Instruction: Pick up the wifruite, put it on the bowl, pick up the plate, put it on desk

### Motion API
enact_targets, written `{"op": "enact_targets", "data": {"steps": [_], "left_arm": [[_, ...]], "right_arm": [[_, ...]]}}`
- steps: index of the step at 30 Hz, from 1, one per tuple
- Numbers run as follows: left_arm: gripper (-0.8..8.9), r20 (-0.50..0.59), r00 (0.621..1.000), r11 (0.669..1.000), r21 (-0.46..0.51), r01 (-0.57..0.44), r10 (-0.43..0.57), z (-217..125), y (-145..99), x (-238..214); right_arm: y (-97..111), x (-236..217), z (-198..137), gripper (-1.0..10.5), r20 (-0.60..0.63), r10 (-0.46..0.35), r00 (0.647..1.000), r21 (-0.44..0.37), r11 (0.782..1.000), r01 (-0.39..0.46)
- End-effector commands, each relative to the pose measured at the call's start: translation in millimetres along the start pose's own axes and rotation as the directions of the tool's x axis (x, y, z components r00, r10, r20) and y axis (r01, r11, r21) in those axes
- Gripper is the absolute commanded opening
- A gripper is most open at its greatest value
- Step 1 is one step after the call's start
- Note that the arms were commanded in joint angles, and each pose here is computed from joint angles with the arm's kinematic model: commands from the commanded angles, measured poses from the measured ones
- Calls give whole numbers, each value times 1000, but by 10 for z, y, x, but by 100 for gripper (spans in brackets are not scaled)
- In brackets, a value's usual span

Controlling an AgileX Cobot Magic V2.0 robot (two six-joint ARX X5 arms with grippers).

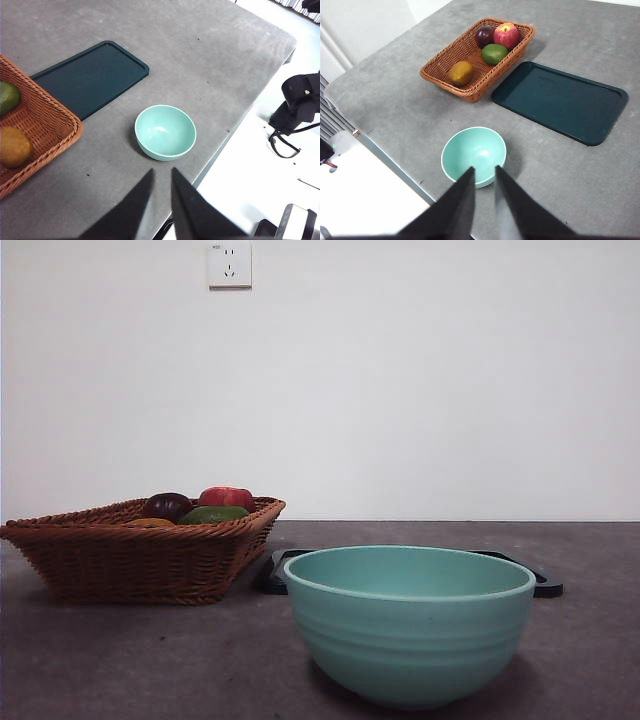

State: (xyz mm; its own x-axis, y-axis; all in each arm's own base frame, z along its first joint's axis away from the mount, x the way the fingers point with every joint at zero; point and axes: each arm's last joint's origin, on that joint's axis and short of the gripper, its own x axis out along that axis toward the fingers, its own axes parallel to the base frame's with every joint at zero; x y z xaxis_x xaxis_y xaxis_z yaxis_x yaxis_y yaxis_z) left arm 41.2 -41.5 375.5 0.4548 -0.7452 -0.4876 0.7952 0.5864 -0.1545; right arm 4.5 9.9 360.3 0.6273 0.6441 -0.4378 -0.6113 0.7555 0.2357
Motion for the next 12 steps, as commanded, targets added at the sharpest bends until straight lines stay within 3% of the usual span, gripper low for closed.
{"op": "enact_targets", "data": {"steps": [1, 9, 12], "left_arm": [[28, 20, 1000, 1000, 17, 12, -13, 29, -12, -19], [28, 19, 1000, 1000, 15, 11, -11, 5, -14, -26], [29, 26, 999, 999, 4, -33, 33, -23, 24, -3]], "right_arm": [[9, -19, 25, 34, 18, 9, 1000, -1, 1000, -9], [9, -19, 25, 34, 18, 9, 1000, -1, 1000, -9], [9, -19, 25, 34, 18, 9, 1000, -1, 1000, -9]]}}
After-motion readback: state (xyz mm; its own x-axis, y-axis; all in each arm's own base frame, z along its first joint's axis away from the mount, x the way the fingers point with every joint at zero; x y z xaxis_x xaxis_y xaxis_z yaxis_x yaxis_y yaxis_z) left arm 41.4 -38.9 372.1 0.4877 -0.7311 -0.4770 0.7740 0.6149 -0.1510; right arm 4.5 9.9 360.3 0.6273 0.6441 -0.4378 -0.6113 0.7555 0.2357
